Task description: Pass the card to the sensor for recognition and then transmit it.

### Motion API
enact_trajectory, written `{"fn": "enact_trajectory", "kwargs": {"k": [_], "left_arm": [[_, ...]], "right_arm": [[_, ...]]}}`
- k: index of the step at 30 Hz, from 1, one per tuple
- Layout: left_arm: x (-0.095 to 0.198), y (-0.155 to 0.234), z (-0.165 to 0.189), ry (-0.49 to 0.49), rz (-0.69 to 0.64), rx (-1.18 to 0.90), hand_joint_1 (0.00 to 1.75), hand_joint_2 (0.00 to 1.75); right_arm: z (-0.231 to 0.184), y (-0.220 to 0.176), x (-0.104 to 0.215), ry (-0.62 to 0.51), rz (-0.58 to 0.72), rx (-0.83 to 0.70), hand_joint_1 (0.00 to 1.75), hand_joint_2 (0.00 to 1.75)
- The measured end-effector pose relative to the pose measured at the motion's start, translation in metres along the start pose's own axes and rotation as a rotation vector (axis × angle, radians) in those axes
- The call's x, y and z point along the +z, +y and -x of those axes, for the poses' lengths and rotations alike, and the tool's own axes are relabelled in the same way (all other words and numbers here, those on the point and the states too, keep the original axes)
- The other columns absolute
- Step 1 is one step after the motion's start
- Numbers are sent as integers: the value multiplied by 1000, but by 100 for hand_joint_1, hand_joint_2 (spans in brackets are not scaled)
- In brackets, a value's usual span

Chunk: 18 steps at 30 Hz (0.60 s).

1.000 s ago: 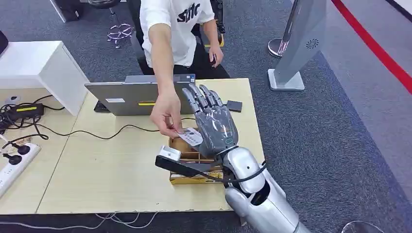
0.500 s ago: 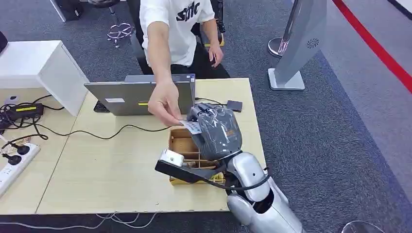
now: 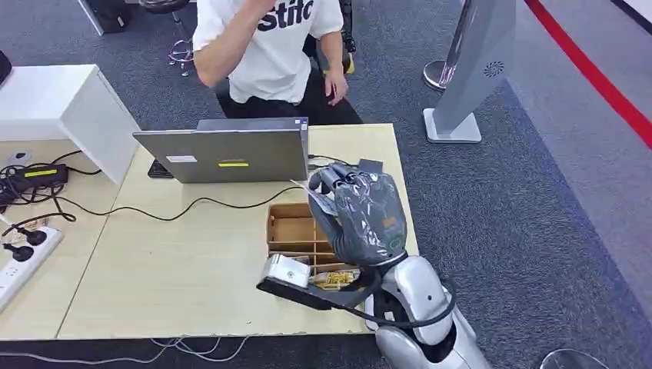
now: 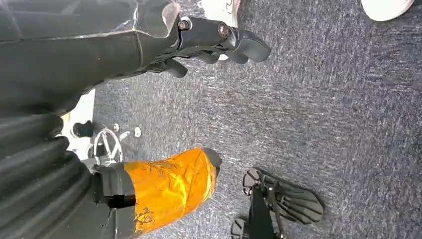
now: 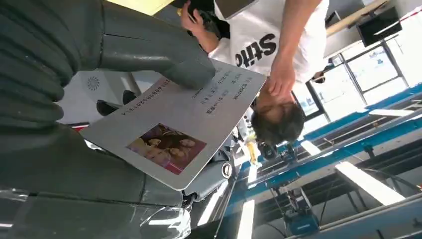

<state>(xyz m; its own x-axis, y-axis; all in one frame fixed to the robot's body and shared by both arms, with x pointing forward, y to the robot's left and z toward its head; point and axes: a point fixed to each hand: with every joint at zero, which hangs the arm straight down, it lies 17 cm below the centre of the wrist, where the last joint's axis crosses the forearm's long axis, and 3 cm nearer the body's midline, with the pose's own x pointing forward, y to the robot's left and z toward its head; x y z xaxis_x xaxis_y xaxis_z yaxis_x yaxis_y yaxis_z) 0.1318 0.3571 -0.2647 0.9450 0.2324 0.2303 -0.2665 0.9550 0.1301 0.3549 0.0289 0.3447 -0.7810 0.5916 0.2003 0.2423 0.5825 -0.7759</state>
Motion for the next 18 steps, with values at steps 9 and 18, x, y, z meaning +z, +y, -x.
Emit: {"fn": "enact_trajectory", "kwargs": {"k": [9,18], "left_arm": [[0,3,2,-5,-3,14,0,175],[0,3,10,11,0,66,0,175]], "right_arm": [[1,-19,19,37,74,-17,175,175],[54,7,120,297,65,-202,175,175]]}}
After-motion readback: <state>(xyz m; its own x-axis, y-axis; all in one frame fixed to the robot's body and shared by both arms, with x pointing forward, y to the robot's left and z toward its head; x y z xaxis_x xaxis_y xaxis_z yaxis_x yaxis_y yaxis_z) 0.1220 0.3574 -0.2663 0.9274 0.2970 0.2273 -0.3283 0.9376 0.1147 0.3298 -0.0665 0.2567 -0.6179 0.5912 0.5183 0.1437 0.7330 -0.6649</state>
